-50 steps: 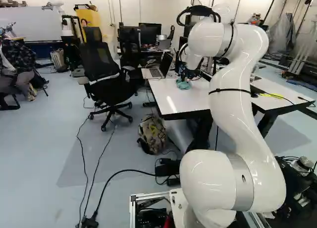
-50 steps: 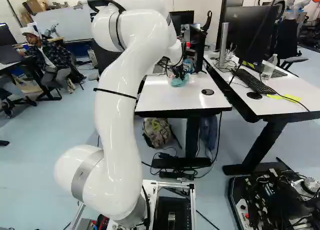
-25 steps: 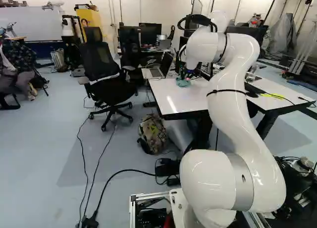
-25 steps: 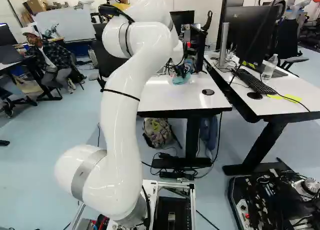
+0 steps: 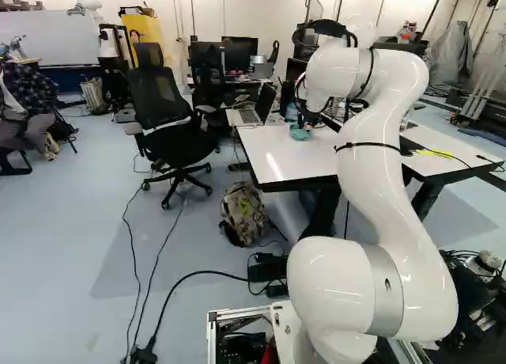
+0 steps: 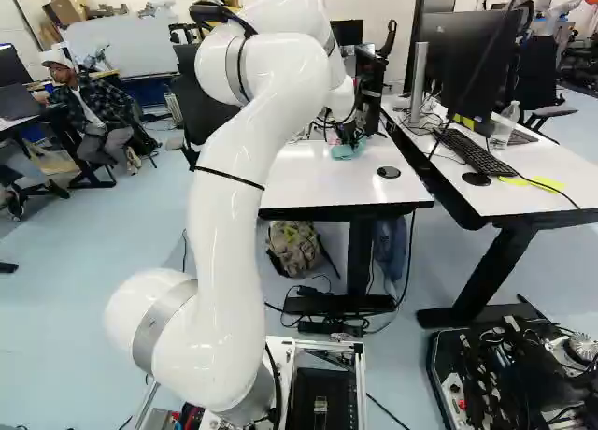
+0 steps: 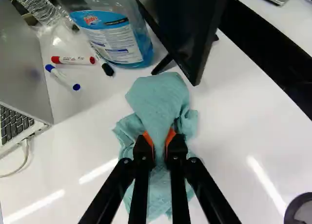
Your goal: Clean the table with the green towel
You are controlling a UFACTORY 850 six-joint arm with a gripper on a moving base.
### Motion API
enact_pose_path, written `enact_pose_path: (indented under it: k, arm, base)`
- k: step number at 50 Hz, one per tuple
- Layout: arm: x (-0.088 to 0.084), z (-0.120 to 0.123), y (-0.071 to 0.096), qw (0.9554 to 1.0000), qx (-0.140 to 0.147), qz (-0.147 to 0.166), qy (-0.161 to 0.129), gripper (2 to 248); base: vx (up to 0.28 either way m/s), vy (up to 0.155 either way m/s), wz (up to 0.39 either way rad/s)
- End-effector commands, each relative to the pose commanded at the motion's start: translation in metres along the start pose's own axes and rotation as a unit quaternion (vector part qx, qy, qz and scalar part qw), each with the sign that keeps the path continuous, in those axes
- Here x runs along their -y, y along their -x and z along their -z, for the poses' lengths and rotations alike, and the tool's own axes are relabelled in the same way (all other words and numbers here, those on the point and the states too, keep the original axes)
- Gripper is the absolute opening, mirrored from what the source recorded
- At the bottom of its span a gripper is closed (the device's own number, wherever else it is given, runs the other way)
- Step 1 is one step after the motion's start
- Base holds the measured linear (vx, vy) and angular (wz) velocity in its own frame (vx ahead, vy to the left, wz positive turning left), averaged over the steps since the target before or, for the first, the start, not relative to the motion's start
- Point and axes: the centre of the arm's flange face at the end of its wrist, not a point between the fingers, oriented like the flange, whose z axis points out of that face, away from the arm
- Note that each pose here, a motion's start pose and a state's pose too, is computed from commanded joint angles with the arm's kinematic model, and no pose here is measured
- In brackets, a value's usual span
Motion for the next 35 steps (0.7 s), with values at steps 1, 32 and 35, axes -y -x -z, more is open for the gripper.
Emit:
enact_pose_path:
  k: [1,32,35]
  arm:
    - [-0.001,0.001,0.001,1.0,0.001,0.0,0.0,46]
    - [-0.021,0.038,0.035,0.9995,0.027,-0.011,0.012,46]
    - [-0.022,0.041,0.039,0.9994,0.03,-0.011,0.013,46]
  base:
    - [0.0,0.0,0.0]
    - [0.0,0.0,0.0]
    - [0.0,0.0,0.0]
